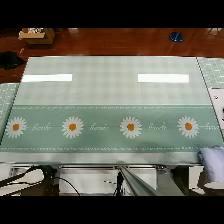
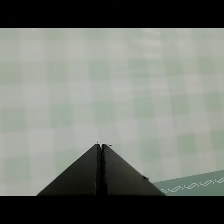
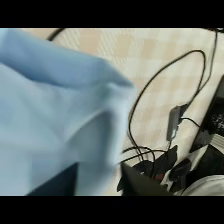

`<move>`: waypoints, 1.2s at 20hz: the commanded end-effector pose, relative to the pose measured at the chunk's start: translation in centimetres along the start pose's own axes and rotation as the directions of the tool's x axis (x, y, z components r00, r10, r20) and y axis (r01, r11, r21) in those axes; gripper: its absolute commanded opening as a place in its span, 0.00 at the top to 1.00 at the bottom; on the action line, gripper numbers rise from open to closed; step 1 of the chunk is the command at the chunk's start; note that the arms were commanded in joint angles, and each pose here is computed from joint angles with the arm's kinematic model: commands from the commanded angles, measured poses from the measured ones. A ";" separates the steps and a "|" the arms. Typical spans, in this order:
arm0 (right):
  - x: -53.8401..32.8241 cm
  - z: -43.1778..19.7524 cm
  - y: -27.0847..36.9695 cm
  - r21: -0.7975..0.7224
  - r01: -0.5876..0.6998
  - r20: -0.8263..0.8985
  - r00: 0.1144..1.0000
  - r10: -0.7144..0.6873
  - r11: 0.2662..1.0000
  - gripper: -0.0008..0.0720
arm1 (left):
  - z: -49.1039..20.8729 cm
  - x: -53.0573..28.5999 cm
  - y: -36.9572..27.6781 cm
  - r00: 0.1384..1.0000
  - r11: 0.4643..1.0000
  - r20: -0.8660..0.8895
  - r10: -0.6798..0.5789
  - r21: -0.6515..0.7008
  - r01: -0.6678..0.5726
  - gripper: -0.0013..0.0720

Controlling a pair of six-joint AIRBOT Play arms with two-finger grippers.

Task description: Fold the shirts.

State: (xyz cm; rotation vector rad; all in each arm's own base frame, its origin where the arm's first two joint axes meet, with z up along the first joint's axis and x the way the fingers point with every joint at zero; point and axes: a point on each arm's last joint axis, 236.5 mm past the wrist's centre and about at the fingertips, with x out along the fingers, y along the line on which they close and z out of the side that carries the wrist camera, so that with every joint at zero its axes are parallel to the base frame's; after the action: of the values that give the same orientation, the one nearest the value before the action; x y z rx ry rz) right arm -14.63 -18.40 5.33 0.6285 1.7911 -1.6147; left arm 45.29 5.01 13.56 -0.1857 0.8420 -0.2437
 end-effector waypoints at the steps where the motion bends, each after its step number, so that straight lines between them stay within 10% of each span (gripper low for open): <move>1: 0.2 0.3 -0.5 -0.027 0.013 0.016 1.000 -0.012 1.000 0.39 | -0.1 0.8 0.6 1.000 1.000 -0.005 0.004 -0.014 -0.004 0.96; 6: -6.1 8.7 9.1 -0.176 -0.319 0.370 0.855 0.363 0.931 0.46 | -0.4 2.2 -0.7 0.999 0.999 -0.027 -0.032 -0.003 0.032 0.94; 9: -24.3 12.0 22.0 -0.586 -0.548 0.506 0.329 0.797 0.598 0.61 | -0.4 5.1 -6.0 0.984 0.985 -0.047 -0.169 0.029 0.171 0.40; 11: -32.1 6.4 30.2 -0.821 -0.459 0.278 0.200 0.940 0.340 0.61 | -1.5 7.4 -10.3 0.970 0.956 -0.103 -0.219 0.176 0.234 0.34; 14: -36.1 -4.4 38.5 -0.950 -0.288 0.022 0.312 0.950 0.117 0.56 | -5.8 9.9 -14.9 0.957 0.920 -0.265 -0.120 0.332 0.207 0.34; 15: -35.9 -7.5 39.7 -0.970 -0.230 -0.014 0.393 0.919 0.083 0.41 | -7.3 10.2 -15.7 0.948 0.924 -0.314 -0.048 0.348 0.162 0.34; 19: -32.0 -11.0 38.3 -0.992 0.100 0.121 0.668 0.735 0.073 0.27 | -11.3 10.2 -19.5 0.911 0.912 -0.404 0.083 0.399 0.094 0.01; 24: -32.4 -12.0 35.8 -0.989 0.129 0.139 0.662 0.736 0.070 0.28 | -13.4 9.3 -22.3 0.888 0.924 -0.453 0.079 0.369 0.105 0.01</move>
State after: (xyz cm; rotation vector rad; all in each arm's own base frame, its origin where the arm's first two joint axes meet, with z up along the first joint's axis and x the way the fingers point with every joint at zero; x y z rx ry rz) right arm 32.75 -0.45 3.96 -0.1701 1.4476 0.0673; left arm 39.32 -19.15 4.03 0.2519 1.2110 -0.5216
